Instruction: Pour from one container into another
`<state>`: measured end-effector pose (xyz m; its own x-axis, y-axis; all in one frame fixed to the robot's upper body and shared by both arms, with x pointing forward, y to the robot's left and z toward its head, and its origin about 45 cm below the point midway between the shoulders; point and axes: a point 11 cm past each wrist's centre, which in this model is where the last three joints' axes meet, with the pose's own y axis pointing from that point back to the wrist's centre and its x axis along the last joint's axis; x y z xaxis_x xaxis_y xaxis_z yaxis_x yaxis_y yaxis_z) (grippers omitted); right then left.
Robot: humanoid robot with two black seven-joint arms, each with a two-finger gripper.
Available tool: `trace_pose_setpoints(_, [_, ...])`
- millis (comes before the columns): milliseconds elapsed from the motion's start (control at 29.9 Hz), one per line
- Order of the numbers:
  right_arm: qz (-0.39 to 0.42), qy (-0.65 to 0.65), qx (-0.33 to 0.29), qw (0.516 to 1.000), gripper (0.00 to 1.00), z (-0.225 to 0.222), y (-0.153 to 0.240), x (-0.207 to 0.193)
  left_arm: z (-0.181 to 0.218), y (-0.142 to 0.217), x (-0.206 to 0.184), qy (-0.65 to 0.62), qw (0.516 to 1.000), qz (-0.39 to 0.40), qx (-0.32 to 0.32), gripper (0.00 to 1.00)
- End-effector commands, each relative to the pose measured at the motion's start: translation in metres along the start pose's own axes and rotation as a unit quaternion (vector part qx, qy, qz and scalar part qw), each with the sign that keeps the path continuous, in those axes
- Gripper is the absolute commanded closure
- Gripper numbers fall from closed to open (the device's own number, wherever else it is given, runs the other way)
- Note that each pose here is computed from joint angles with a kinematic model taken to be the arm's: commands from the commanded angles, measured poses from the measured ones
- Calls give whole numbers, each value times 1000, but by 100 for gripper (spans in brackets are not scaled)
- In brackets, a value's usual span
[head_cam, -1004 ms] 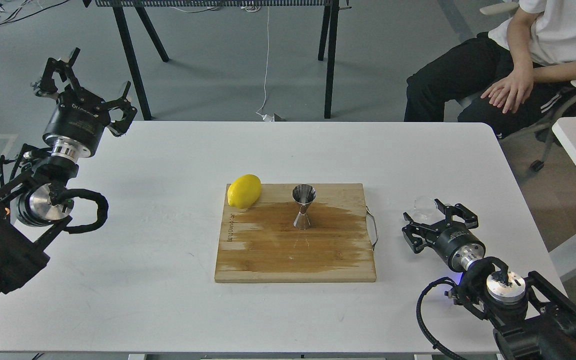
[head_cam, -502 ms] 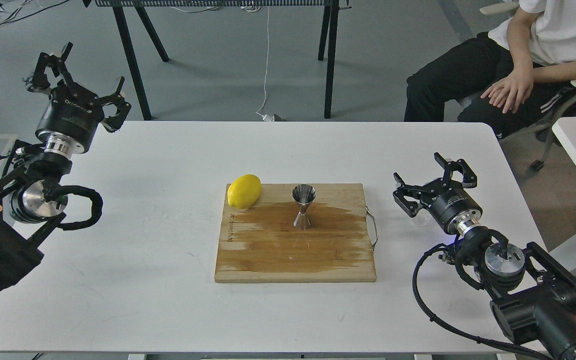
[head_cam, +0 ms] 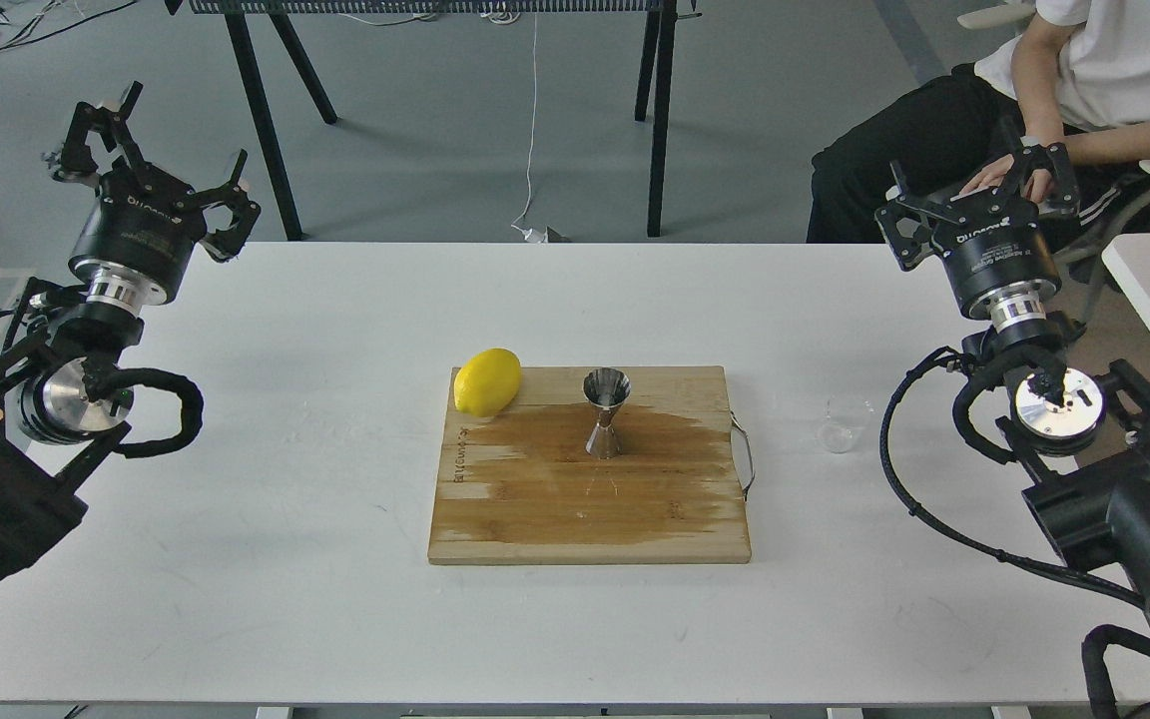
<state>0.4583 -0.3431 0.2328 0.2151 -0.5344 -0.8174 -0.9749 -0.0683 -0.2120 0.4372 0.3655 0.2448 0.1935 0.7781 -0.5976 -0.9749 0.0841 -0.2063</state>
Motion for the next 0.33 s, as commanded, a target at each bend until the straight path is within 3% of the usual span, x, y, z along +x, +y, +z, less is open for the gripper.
trace_pose_setpoints(0, [4,17,18,1000,0,-19,-19,-5,-2,-1,-2,4,1000,-1,0,0])
trace_pose_setpoints(301, [17,36,-2,999,0,-12,-16,4,7,-3,-1,8,1000,0,-15,0])
